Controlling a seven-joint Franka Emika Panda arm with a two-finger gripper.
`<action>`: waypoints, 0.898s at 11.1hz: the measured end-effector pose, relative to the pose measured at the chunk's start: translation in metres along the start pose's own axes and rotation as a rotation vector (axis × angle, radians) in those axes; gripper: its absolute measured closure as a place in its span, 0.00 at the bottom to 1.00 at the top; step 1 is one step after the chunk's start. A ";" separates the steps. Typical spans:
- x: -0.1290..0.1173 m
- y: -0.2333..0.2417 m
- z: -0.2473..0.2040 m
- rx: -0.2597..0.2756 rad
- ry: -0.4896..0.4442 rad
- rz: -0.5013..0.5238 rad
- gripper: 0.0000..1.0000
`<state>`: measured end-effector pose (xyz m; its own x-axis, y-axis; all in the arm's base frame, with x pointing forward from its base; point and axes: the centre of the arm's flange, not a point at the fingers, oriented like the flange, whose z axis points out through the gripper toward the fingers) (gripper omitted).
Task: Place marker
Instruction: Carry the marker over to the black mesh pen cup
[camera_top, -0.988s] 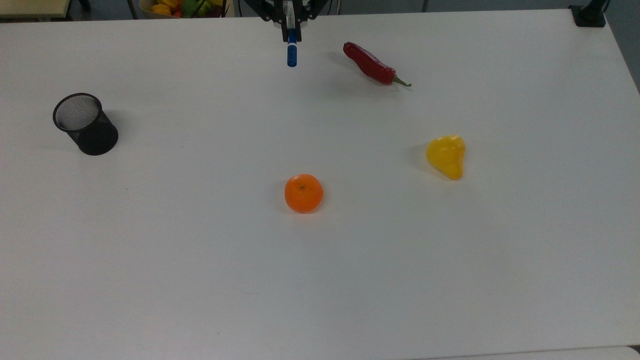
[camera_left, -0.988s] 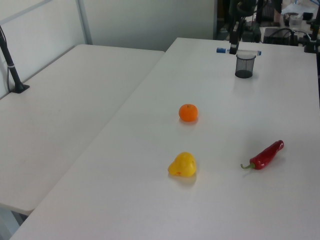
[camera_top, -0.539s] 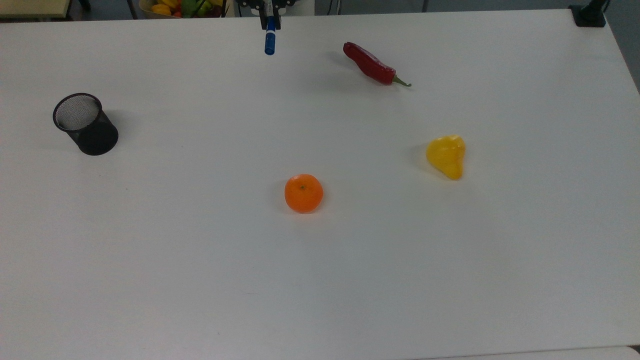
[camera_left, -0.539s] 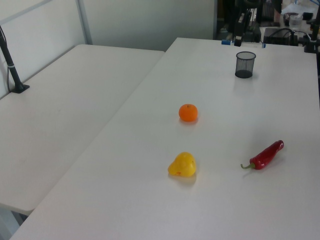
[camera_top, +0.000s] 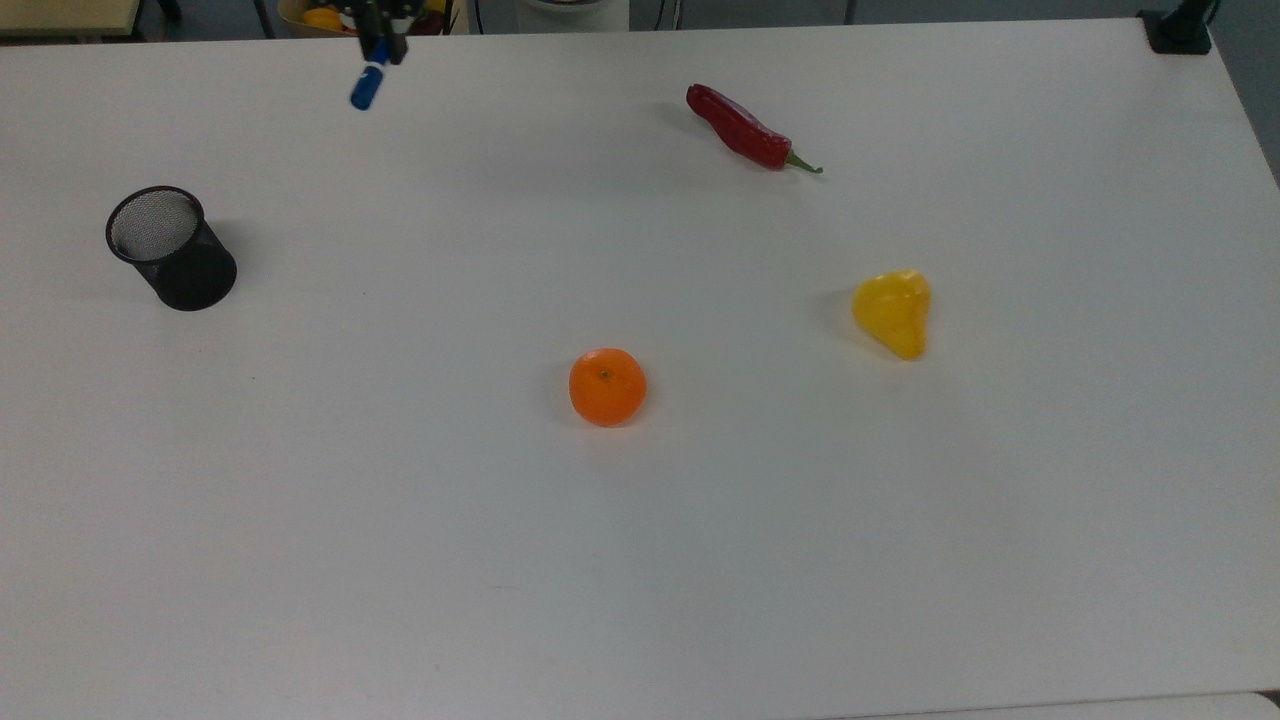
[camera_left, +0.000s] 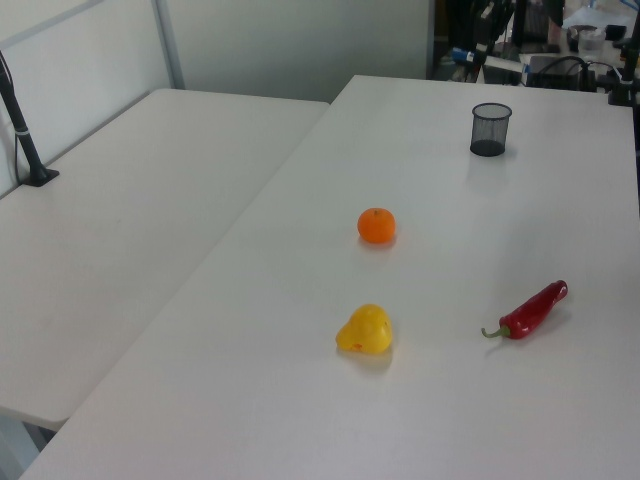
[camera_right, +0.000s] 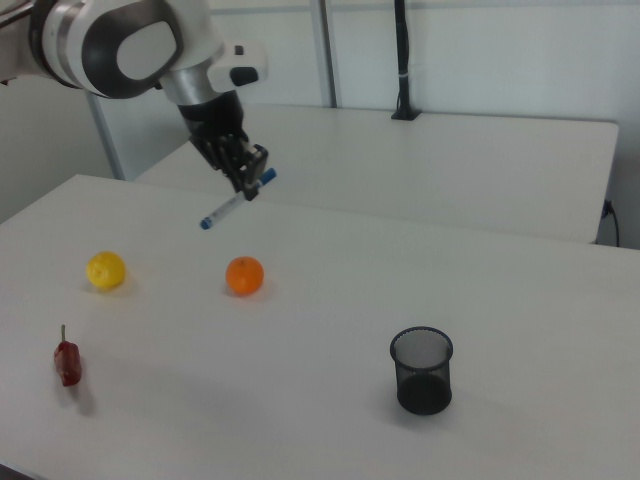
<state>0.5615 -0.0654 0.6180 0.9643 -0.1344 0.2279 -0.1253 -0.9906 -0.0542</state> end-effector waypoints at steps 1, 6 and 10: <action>0.003 0.026 -0.001 -0.010 0.033 0.023 0.84; 0.014 0.138 0.044 -0.104 0.175 0.112 0.84; 0.021 0.199 0.107 -0.214 0.288 0.161 0.84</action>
<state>0.5816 -0.2628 0.5080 0.8271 -0.2599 0.4984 -0.3451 -0.9347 0.0853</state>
